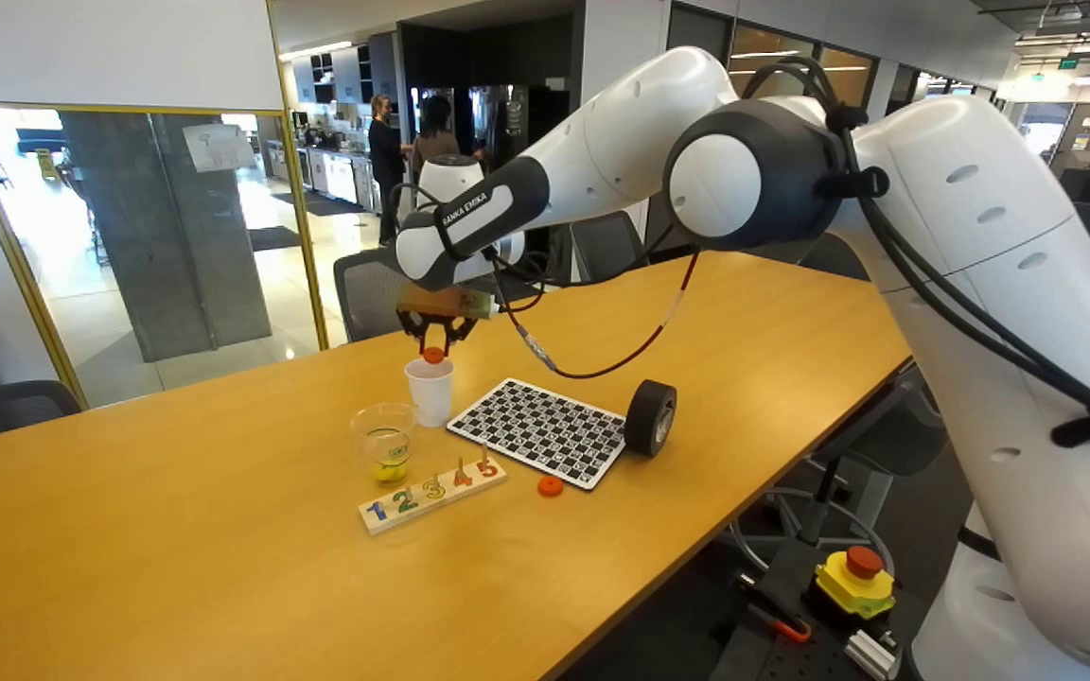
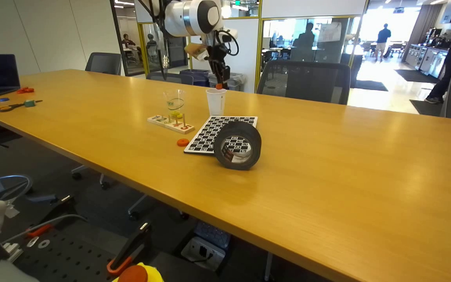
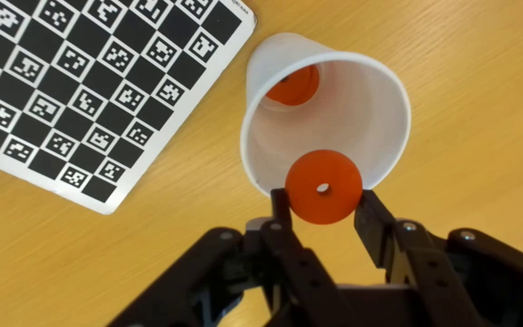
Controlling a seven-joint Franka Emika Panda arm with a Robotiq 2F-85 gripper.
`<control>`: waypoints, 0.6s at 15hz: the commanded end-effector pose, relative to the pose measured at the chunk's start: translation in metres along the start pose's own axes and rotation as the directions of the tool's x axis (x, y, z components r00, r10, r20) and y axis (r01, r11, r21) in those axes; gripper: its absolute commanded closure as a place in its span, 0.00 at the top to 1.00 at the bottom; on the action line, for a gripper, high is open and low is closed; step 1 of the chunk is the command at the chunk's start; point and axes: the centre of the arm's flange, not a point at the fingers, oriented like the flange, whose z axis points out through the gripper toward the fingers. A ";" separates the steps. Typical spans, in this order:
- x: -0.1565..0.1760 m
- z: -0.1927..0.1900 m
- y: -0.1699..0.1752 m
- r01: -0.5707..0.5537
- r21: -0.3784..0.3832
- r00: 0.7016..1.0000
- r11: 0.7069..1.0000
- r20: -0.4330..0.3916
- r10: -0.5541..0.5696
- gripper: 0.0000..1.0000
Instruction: Pick up the orange and yellow objects on the table and put them in the two cups
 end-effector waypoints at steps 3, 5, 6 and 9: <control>0.011 -0.001 -0.017 0.052 0.027 0.998 0.998 0.037 -0.053 0.20; 0.011 -0.001 -0.018 0.058 0.026 0.997 0.998 0.055 -0.060 0.66; 0.011 0.000 -0.018 0.063 0.023 0.996 0.998 0.064 -0.065 0.68; 0.002 -0.005 -0.009 0.117 0.017 0.989 0.993 0.093 -0.119 0.89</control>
